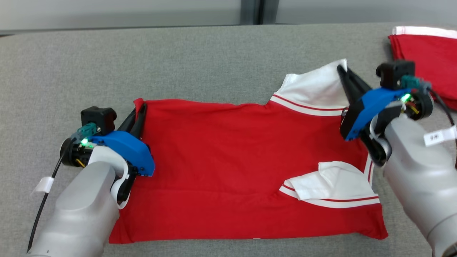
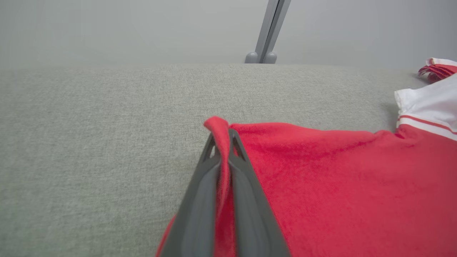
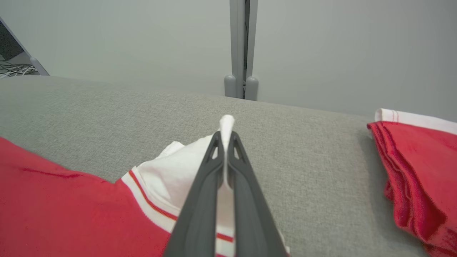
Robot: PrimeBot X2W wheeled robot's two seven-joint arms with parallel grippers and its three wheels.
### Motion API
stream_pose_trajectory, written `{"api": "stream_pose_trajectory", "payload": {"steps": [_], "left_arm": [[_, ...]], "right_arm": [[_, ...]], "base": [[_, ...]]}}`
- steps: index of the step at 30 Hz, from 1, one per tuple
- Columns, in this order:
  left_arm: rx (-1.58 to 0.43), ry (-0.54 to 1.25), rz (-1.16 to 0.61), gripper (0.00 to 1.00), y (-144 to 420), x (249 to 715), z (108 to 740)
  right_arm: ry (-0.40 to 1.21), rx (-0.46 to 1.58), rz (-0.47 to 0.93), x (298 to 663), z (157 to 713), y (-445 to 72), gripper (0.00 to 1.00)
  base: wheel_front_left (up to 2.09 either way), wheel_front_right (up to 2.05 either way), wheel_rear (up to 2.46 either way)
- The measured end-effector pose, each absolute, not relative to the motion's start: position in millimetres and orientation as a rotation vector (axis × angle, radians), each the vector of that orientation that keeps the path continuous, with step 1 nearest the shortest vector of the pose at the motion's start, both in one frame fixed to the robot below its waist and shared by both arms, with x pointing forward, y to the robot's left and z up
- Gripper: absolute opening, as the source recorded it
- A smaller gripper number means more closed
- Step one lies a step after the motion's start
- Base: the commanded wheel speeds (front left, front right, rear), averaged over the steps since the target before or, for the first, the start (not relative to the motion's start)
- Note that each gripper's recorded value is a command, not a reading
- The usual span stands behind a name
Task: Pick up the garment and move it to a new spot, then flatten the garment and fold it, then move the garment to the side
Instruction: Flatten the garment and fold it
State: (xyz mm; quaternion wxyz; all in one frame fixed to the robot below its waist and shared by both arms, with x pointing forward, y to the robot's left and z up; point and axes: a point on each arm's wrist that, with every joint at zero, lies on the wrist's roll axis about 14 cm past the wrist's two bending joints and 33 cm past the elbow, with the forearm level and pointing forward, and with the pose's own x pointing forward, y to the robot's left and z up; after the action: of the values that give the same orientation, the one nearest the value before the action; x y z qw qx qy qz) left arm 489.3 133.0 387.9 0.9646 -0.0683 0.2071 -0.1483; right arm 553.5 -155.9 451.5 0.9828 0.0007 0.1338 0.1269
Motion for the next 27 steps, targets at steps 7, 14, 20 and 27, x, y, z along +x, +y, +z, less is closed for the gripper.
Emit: {"api": "stream_pose_trajectory", "payload": {"steps": [7, 14, 20, 27], "left_arm": [[-0.147, 0.403, -0.286, 0.00, 135.6, 477.9, 395.3], [-0.159, 0.398, -0.281, 0.00, 132.8, 467.8, 396.1], [-0.158, 0.380, -0.260, 0.00, 140.2, 463.6, 399.8], [-0.151, 0.350, -0.264, 0.00, 138.1, 450.2, 403.5]], "right_arm": [[0.223, 0.075, 0.274, 511.8, 453.1, -156.8, 0.00], [0.247, 0.144, 0.246, 464.1, 434.1, -173.5, 0.00], [0.276, 0.223, 0.230, 429.9, 420.8, -171.5, 0.00], [0.304, 0.287, 0.190, 397.0, 414.0, -172.9, 0.00]], "base": [[0.00, 0.00, 0.00], [0.00, 0.00, 0.00], [0.00, 0.00, 0.00], [0.00, 0.00, 0.00]]}}
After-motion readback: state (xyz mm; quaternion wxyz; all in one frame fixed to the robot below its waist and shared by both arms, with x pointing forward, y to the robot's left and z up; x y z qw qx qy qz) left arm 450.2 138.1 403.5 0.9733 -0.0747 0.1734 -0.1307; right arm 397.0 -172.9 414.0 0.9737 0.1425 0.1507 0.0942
